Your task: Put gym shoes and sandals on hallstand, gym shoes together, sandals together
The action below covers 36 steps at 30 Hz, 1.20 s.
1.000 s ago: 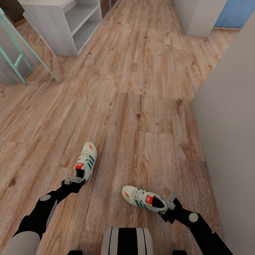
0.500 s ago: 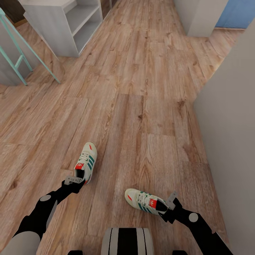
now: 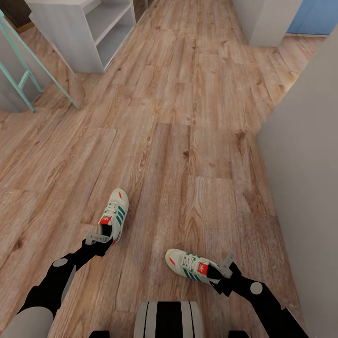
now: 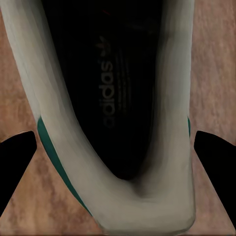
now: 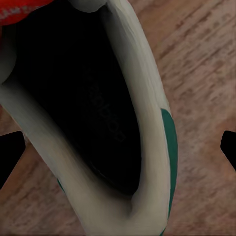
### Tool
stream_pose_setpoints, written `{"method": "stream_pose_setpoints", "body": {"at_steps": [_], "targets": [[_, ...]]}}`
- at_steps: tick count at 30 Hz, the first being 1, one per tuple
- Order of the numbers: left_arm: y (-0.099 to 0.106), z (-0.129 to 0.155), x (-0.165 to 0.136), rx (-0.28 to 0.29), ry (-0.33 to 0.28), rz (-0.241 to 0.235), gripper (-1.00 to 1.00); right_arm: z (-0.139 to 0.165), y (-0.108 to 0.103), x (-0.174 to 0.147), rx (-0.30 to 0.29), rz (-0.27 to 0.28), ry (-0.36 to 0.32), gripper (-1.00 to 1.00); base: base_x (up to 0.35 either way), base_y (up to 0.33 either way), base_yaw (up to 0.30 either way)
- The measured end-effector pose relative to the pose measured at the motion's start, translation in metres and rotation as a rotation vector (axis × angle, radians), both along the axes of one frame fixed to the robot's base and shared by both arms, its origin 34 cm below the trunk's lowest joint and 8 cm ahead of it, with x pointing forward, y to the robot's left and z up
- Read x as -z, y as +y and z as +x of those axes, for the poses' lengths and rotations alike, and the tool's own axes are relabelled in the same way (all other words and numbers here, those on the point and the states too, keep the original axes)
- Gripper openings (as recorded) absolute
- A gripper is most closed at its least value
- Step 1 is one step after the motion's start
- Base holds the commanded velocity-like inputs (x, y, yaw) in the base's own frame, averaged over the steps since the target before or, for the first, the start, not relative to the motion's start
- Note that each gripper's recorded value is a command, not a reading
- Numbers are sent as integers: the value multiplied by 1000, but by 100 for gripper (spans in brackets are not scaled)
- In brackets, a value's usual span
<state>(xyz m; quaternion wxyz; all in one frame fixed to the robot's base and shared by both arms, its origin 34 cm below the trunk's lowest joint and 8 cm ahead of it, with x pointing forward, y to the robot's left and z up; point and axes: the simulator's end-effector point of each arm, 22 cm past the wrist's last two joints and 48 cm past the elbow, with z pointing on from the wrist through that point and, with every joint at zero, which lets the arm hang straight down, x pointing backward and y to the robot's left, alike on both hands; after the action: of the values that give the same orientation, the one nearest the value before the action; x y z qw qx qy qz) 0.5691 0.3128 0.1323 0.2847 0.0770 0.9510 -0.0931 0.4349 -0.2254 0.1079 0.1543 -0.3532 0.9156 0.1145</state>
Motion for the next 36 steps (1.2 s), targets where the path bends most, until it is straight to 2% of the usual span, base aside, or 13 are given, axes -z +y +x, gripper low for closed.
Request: {"method": "stream_pose_setpoints", "body": {"at_steps": [19,20,36], "targets": [[1,-5,8,-2,15,1,-100,-7,0,6,0,0,17,100,0,0,0],[2,-5,8,-3,15,1,-100,-7,0,6,0,0,17,-100,0,0,0],[2,-6,8,-3,17,3,-100,-7,0,6,0,-1,17,-100,0,0,0]]}}
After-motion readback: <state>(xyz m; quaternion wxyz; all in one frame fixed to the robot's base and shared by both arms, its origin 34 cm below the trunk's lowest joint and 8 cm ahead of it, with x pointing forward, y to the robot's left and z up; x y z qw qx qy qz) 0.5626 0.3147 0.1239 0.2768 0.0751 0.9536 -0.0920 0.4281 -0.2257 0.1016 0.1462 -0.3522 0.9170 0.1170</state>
